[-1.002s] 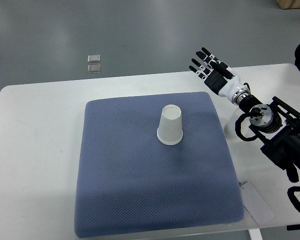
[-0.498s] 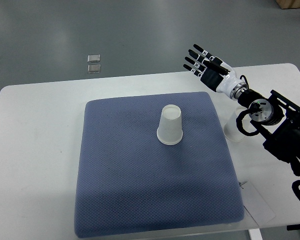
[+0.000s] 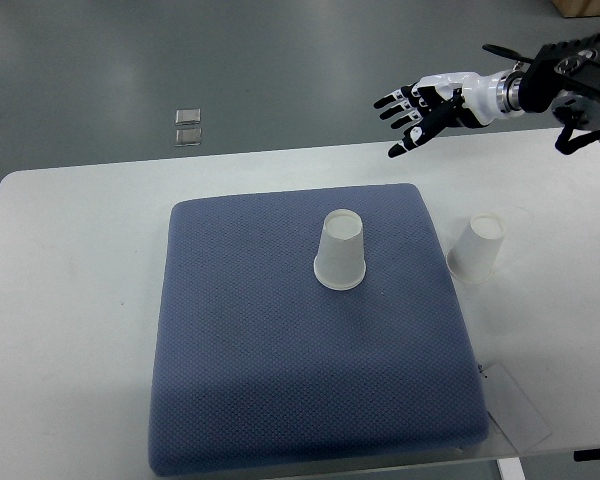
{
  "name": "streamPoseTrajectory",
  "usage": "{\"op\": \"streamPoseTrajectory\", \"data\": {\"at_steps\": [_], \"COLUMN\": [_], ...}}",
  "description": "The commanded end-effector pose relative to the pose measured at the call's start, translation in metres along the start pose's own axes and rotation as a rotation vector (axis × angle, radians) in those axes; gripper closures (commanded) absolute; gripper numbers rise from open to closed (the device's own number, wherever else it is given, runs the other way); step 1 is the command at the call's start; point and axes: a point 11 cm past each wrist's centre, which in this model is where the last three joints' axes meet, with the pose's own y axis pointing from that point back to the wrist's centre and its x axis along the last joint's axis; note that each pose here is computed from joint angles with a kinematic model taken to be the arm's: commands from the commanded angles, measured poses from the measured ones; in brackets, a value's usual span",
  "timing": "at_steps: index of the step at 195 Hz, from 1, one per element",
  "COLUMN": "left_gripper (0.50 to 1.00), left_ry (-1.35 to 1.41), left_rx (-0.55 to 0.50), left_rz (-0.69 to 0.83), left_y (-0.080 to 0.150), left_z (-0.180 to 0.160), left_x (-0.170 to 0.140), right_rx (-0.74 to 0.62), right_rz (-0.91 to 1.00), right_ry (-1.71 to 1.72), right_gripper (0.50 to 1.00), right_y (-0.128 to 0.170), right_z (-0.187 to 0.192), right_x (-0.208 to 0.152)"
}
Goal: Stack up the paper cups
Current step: 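Move the right hand above the second white paper cup beside the pad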
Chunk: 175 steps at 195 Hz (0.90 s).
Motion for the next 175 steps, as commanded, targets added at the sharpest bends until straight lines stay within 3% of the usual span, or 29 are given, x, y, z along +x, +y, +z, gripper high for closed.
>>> {"op": "streamPoseTrajectory", "data": {"at_steps": [1,18,19,33,75,175], "left_gripper": [0.500,0.500,0.500,0.500,0.500,0.500], "left_ry": [0.000,-0.001,-0.001,-0.003,-0.003,-0.006], "left_rx": [0.000,0.001,0.001,0.000,-0.002,-0.001], "left_rz": [-0.006,-0.007,-0.007,-0.007,-0.012,-0.011], "left_y": [0.000,0.000,0.000,0.000,0.000,0.000], "left_z": [0.000,0.000,0.000,0.001,0.001,0.001], "left_x": [-0.002,-0.003,-0.003,-0.003,-0.004,-0.004], "right_rx": [-0.192,-0.255,-0.319,-0.366,-0.332,-0.370], "right_rz": [-0.037,-0.032,-0.030,-0.022,-0.013,-0.078], "right_ry": [0.308,0.428,0.552,0.668,0.780,0.791], "right_gripper": [0.572,0.572,0.572,0.572,0.572,0.572], "right_y": [0.029,0.040,0.053,0.070,0.098,0.113], "right_z": [-0.012,-0.019,-0.025,-0.040,-0.083,-0.062], "right_x": [0.009,0.013,0.016,0.018,0.010,-0.010]}}
